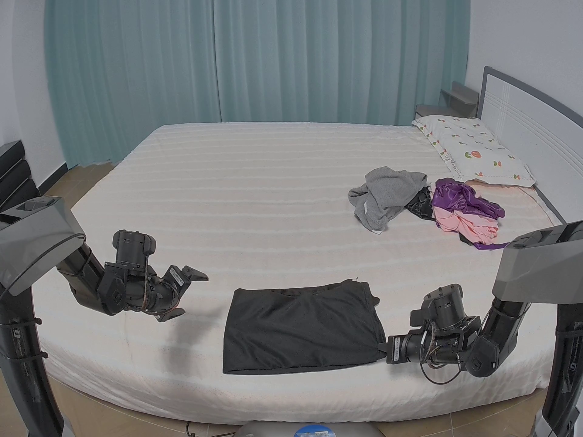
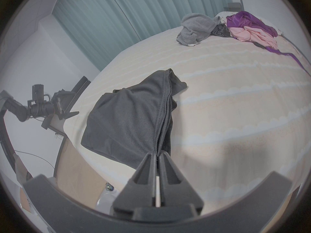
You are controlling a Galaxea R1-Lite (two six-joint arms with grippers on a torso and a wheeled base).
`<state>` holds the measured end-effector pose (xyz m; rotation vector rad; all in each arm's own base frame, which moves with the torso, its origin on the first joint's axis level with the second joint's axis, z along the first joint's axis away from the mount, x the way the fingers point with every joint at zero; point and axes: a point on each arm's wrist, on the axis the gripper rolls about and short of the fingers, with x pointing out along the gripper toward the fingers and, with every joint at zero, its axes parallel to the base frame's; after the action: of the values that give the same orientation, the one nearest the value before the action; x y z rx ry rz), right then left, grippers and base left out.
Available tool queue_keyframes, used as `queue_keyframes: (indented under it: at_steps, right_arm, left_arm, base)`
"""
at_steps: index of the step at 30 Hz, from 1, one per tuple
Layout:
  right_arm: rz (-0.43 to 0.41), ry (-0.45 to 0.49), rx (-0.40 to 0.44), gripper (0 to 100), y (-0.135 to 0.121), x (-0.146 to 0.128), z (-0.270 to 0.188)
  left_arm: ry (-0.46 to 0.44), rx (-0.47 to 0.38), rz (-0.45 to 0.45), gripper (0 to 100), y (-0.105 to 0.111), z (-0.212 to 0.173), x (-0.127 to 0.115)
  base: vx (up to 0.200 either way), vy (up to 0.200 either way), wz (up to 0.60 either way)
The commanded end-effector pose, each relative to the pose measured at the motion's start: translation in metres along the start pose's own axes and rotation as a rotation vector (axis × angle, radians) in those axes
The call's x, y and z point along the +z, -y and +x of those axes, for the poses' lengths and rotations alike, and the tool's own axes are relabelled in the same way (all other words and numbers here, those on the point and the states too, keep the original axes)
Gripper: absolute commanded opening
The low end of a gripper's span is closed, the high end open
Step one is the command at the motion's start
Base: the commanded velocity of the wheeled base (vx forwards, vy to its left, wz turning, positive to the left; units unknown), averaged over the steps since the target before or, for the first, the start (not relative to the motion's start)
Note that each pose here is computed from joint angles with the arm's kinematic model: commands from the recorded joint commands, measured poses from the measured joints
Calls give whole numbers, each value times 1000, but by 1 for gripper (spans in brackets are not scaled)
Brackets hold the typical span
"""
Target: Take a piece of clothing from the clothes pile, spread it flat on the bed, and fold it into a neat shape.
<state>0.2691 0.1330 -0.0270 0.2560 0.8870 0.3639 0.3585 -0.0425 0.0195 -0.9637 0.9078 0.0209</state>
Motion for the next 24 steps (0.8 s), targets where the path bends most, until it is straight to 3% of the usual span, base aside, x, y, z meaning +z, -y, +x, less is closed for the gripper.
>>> queue_keyframes:
  at_steps: [1,5,10,24]
  right_arm:
    - [-9,3,-6,100,3,1,-1]
    - [35,75,14,100,6,22,5]
    - [186,153,48,100,3,48,24]
    - [311,149,49,100,13,95,80]
  left_arm:
    - [0,0,1,100,0,0,0]
    - [-2,2,0,100,-1,0,0]
    - [-3,8,1,100,-1,1,-2]
    - [9,37,39,100,-4,4,-5]
  base:
    - [0,0,0]
    - [0,0,0]
    - [0,0,0]
    - [0,0,0]
